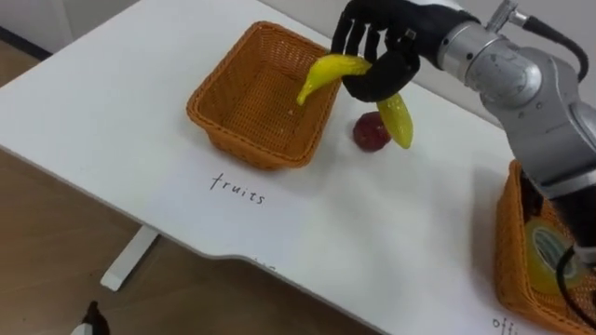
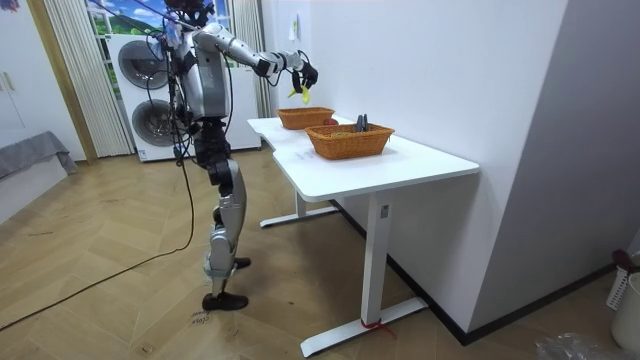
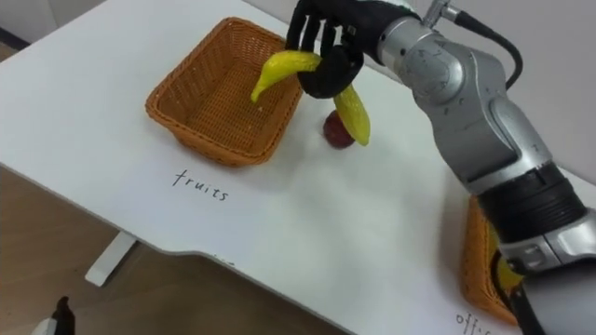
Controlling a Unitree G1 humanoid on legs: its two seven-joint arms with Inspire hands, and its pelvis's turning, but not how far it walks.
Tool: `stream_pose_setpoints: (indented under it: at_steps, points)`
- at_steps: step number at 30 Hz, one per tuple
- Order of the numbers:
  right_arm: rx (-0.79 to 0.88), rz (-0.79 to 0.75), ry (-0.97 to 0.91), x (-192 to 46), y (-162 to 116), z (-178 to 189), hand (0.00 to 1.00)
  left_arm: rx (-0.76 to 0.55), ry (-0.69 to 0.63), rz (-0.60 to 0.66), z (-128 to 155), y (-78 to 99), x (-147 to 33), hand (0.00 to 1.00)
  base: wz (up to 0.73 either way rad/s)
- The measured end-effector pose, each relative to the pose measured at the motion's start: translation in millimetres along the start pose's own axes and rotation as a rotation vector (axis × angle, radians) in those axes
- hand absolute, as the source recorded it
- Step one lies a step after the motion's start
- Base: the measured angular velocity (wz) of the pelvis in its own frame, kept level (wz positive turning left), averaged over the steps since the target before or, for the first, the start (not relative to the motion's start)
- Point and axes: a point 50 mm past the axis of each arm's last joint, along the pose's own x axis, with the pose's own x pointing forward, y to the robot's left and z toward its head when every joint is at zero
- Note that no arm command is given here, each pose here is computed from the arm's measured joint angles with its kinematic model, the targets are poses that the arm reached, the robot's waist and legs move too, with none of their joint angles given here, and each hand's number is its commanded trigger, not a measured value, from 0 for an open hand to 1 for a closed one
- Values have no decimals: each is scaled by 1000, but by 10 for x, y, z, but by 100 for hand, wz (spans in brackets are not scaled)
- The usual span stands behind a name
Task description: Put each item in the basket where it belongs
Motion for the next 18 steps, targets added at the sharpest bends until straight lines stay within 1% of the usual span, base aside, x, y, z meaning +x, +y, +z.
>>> stream_pose_setpoints:
  at_steps: [5,9,15,18]
  points:
    - [6,-14,11,25,39,-45,100,13,-13,5,10,30,4,0,7]
    - [-34,-31,23,34,55,-58,100,11,-38,10,59,45,0,0,0]
    - [-60,16,30,73,187,-85,100,50,-73,11,109,40,-6,0,1]
    - [-60,19,33,75,191,-95,100,55,-67,6,81,32,-19,0,0]
